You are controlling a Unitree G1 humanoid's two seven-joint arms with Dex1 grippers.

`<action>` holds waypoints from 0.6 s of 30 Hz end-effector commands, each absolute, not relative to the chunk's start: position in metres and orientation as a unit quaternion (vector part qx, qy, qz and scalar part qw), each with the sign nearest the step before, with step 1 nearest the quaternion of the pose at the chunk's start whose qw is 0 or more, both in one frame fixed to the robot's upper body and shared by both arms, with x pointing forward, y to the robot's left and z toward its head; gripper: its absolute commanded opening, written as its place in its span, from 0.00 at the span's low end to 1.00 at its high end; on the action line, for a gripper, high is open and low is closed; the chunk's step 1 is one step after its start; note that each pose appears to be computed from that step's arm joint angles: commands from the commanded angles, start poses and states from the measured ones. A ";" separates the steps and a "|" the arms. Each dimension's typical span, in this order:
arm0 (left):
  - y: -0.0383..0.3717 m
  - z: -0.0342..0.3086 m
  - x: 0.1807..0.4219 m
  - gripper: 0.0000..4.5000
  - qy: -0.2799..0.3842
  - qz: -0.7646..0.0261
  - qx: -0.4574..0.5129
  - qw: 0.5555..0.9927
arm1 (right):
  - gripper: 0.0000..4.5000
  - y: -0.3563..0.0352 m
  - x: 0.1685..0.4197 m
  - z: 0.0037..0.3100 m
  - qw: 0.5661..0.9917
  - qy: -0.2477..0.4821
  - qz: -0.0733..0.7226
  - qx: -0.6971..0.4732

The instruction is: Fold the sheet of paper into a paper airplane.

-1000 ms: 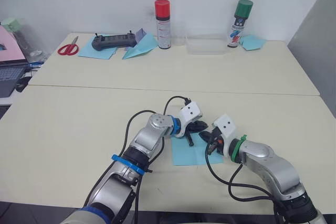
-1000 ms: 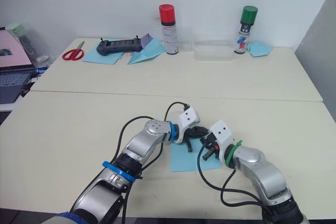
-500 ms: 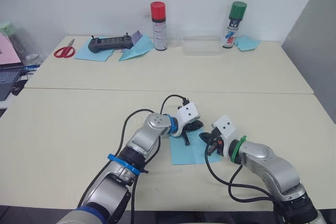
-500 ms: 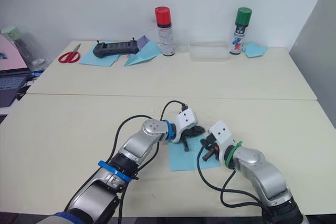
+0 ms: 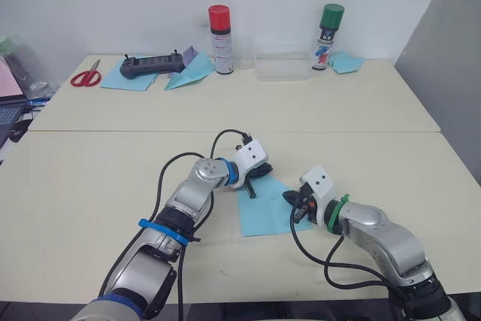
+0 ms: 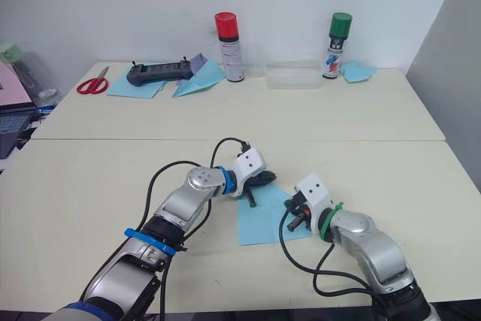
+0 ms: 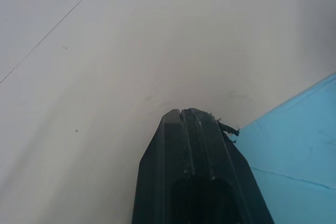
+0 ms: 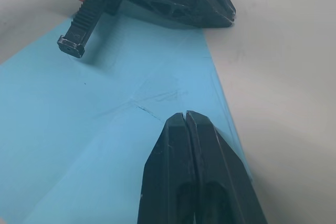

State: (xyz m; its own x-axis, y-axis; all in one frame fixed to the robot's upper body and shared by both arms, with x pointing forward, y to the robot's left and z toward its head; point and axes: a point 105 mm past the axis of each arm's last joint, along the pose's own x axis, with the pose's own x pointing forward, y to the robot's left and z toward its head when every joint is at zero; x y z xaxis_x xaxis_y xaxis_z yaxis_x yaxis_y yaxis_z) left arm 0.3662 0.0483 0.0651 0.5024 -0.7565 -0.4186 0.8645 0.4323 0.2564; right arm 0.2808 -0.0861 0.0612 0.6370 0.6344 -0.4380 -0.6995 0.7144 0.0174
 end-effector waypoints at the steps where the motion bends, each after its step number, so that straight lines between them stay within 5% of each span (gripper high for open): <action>1: 0.094 0.037 0.376 0.00 0.190 -0.409 0.223 0.864 | 0.00 -0.088 0.278 0.046 0.895 0.245 0.364 -0.083; 7: 0.127 0.093 0.395 0.00 0.106 -0.353 0.176 0.913 | 0.00 -0.076 0.283 0.050 0.891 0.234 0.381 -0.080; 13: 0.156 0.124 0.382 0.00 0.079 -0.323 0.072 0.940 | 0.00 -0.072 0.289 0.050 0.889 0.229 0.387 -0.080; 18: 0.150 0.139 0.352 0.30 0.104 -0.351 -0.117 0.923 | 0.00 -0.071 0.290 0.051 0.887 0.227 0.393 -0.083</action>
